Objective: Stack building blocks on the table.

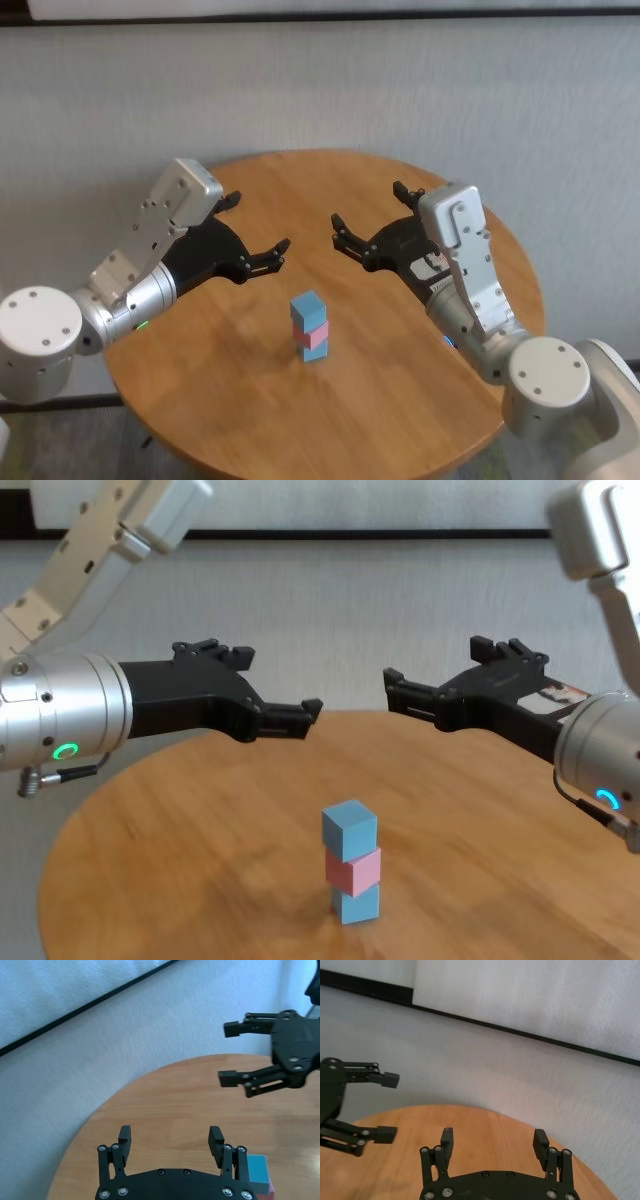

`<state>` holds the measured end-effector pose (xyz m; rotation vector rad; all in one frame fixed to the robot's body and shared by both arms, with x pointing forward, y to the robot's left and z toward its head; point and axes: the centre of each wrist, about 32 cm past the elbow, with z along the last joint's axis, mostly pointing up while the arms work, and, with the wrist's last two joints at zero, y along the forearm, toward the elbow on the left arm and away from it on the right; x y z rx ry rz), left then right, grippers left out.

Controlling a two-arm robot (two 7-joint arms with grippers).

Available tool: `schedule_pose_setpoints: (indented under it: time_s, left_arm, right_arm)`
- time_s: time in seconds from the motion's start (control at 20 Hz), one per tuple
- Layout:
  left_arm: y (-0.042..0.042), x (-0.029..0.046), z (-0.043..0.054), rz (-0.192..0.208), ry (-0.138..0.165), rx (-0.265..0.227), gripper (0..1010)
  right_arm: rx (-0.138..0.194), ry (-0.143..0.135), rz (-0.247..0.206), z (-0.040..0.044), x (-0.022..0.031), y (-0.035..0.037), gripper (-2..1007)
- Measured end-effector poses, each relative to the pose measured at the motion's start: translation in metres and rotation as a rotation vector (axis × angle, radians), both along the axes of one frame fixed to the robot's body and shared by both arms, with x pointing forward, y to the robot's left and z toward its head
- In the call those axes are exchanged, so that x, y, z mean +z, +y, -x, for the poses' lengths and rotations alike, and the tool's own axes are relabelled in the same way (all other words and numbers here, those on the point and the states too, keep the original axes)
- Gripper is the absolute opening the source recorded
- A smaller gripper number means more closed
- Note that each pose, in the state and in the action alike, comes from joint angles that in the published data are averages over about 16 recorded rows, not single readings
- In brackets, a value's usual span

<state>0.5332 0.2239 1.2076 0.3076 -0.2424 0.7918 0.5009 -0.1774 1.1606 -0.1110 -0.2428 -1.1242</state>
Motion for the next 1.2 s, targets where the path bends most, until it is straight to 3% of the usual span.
schedule_pose_setpoints:
  time_s: [0.25, 0.45, 0.65, 0.9, 1.2]
  left_arm:
    - [0.0013, -0.0060, 0.0070, 0.050, -0.060, 0.112, 1000]
    - [0.0004, -0.0114, 0.0095, 0.085, -0.084, 0.183, 1000]
    - [-0.0023, -0.0152, 0.0109, 0.107, -0.104, 0.238, 1000]
    - [-0.0080, -0.0188, 0.0125, 0.122, -0.120, 0.279, 1000]
    - [-0.0172, -0.0226, 0.0121, 0.132, -0.113, 0.290, 1000]
  right_arm:
    - [0.021, 0.002, -0.064, 0.0123, 0.0042, -0.0054, 1005]
    - [0.026, 0.005, -0.111, 0.0250, 0.0078, -0.0121, 1005]
    - [0.015, 0.018, -0.129, 0.0365, 0.0100, -0.0193, 1005]
    - [0.004, 0.043, -0.129, 0.0480, 0.0122, -0.0292, 1005]
    - [-0.005, 0.073, -0.119, 0.0563, 0.0135, -0.0399, 1005]
